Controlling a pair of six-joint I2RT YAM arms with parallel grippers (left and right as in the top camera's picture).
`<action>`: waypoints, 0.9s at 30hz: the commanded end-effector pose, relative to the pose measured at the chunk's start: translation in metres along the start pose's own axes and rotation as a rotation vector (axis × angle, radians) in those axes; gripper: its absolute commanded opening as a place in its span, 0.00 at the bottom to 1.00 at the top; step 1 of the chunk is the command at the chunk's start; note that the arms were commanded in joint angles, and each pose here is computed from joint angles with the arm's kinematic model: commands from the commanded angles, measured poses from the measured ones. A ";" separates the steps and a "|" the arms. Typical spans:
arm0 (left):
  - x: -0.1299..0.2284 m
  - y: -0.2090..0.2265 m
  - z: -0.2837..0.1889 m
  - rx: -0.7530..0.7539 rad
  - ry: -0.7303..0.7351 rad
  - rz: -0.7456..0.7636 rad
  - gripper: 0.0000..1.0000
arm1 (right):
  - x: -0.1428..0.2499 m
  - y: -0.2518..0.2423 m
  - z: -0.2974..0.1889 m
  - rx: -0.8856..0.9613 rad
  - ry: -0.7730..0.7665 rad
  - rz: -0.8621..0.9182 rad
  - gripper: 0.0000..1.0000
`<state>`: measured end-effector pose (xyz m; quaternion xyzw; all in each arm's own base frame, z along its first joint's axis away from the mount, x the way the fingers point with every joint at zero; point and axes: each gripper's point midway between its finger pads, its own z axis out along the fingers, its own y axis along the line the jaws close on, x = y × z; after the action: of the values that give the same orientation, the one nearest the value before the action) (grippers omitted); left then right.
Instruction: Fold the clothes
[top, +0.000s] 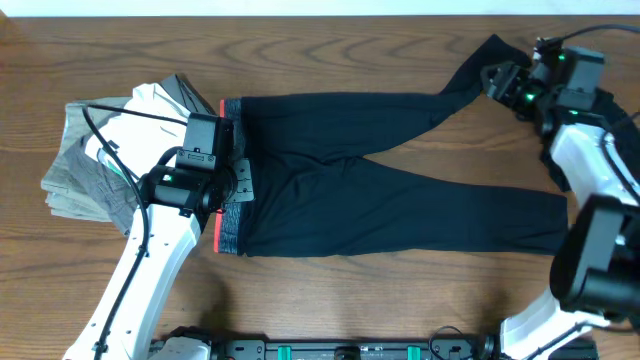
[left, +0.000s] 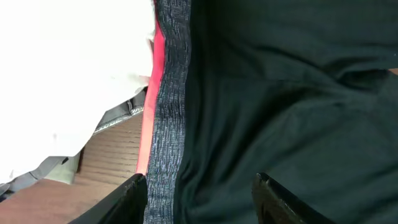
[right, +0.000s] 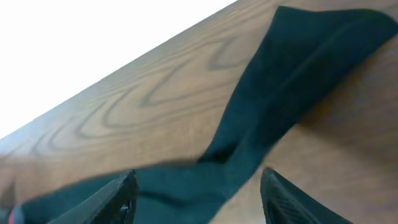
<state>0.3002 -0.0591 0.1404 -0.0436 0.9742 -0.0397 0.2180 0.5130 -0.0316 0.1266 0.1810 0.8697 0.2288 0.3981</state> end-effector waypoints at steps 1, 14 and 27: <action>-0.005 -0.003 -0.004 0.013 -0.015 0.017 0.57 | 0.005 -0.027 0.027 0.098 -0.018 0.094 0.62; -0.002 -0.010 -0.005 0.052 -0.003 0.017 0.57 | 0.018 -0.048 0.103 0.001 -0.016 0.240 0.46; -0.002 -0.009 -0.005 0.052 -0.004 0.048 0.57 | -0.070 0.022 -0.008 -0.391 -0.091 0.083 0.01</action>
<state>0.2984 -0.0670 0.1403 -0.0337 0.9747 -0.0610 0.2122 0.5674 -0.0542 0.0906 0.2384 0.8113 0.3495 0.4035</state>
